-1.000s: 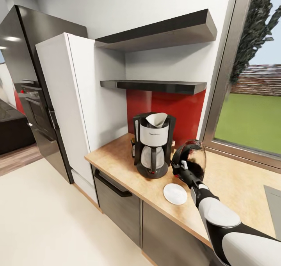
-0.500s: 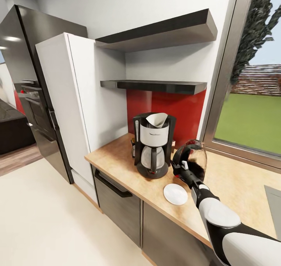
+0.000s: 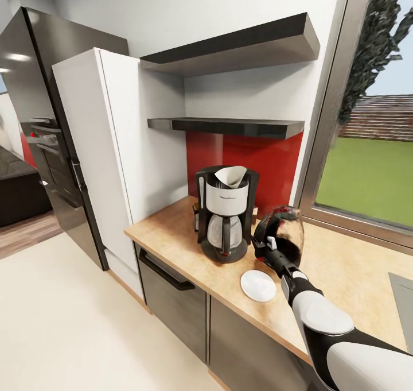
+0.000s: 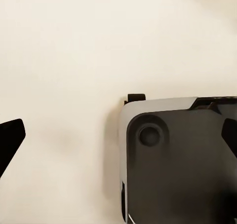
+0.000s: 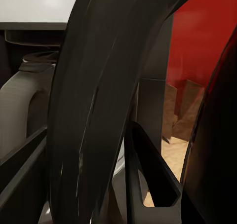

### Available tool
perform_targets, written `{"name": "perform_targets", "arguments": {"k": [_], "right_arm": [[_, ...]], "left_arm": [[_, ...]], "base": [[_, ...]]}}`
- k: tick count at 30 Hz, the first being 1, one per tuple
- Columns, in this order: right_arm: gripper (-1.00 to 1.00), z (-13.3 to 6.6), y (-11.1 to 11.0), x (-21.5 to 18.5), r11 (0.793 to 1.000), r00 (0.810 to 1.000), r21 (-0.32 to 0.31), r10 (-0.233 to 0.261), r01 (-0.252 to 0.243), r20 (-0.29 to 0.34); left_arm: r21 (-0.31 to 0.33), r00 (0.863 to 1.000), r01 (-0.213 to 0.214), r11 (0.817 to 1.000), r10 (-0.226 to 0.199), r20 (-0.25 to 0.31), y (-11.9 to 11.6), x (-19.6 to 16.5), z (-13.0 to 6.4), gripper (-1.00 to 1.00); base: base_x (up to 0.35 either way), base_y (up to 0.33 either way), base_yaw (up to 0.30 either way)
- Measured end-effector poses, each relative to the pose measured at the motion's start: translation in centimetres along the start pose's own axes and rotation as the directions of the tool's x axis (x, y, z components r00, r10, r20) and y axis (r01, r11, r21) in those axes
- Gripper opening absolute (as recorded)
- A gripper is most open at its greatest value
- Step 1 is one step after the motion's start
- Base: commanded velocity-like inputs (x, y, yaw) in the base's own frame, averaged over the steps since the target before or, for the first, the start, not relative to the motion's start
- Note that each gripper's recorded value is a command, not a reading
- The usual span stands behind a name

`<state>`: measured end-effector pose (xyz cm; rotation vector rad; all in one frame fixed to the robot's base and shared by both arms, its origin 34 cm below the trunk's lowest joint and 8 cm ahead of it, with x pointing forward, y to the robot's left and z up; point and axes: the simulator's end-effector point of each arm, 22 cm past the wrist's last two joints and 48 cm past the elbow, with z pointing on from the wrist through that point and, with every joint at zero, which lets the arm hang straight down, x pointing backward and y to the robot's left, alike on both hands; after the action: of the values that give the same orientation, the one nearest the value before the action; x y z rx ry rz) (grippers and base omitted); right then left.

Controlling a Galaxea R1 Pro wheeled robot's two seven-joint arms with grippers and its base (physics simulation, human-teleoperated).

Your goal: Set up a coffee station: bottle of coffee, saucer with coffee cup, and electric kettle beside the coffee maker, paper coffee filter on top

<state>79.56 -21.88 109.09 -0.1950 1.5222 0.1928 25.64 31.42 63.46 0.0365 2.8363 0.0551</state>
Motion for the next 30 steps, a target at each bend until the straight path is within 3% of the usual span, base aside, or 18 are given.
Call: {"name": "perform_targets", "arguments": {"k": [30], "right_arm": [[-1.00,-0.20,0.11,0.42,1.000,1.000,-0.001,0.002,-0.002,-0.007]], "left_arm": [[0.000,1.000,0.000,1.000,0.000,0.000,0.00,0.00,0.00,1.00]], "base": [[0.043,-0.018,0.000]]}}
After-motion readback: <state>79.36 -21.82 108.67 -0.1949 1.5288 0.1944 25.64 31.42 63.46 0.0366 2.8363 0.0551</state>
